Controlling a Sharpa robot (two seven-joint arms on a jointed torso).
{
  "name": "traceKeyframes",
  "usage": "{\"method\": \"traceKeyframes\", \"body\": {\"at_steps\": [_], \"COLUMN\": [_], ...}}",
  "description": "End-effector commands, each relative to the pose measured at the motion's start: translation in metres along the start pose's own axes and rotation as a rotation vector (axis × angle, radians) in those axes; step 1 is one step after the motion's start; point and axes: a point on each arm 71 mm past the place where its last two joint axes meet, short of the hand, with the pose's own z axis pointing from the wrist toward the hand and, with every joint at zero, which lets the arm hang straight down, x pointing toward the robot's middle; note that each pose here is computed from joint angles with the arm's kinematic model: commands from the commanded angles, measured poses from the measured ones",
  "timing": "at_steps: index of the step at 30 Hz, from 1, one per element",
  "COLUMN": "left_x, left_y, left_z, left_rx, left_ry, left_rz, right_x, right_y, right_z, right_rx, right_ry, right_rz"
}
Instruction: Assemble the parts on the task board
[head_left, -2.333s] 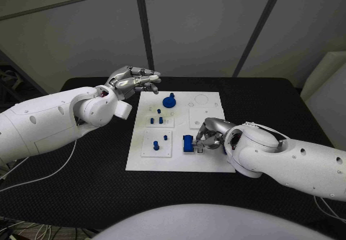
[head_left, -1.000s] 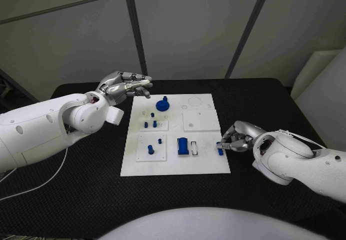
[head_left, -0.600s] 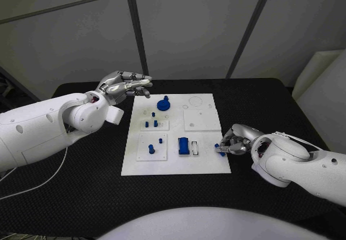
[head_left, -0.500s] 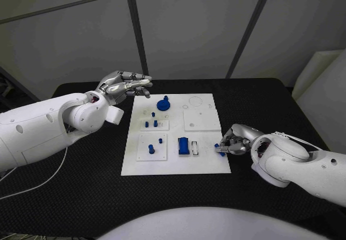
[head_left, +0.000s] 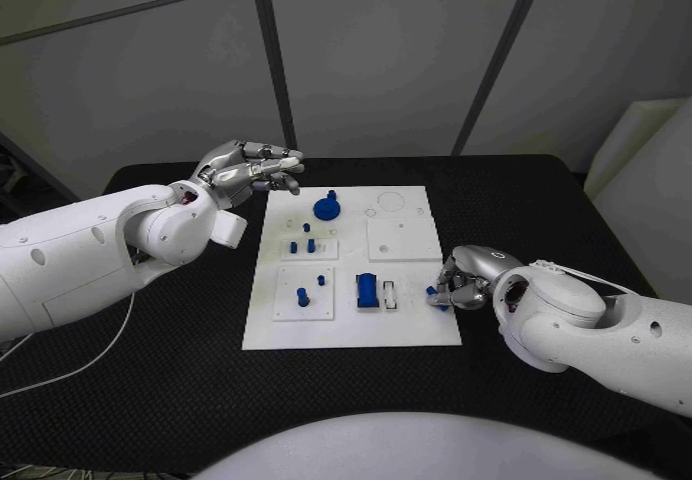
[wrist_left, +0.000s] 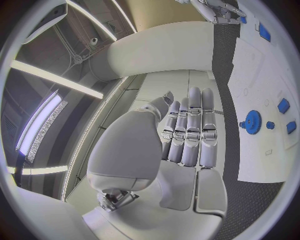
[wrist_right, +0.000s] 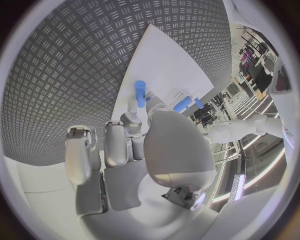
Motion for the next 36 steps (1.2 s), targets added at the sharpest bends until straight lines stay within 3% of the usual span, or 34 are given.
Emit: {"method": "traceKeyframes", "body": {"at_steps": [1,9,13,19,31,36], "left_x": [0.0019,0.0019,0.002,0.0023,0.0035,0.0038], "left_y": [-0.0009,-0.0008,-0.0008,-0.0006,0.0002,0.0003], "left_z": [0.0003,0.0003,0.0002,0.0005,0.0015,0.0016], "left_rx": [0.003,0.002,0.002,0.001,0.0,0.0], "left_ry": [0.016,0.017,0.017,0.018,0.021,0.022], "left_rz": [-0.005,-0.005,-0.006,-0.006,-0.007,-0.008], "right_x": [0.015,0.015,0.015,0.014,-0.001,-0.005], "right_y": [-0.003,0.002,0.004,0.005,0.017,0.024], "right_z": [-0.001,0.0,0.0,-0.003,-0.015,-0.017], "right_rx": [0.028,0.02,0.022,0.03,-0.018,-0.034], "right_ry": [0.073,0.058,0.053,0.05,-0.066,-0.066], "right_rz": [-0.172,-0.199,-0.152,0.001,0.282,0.336]}}
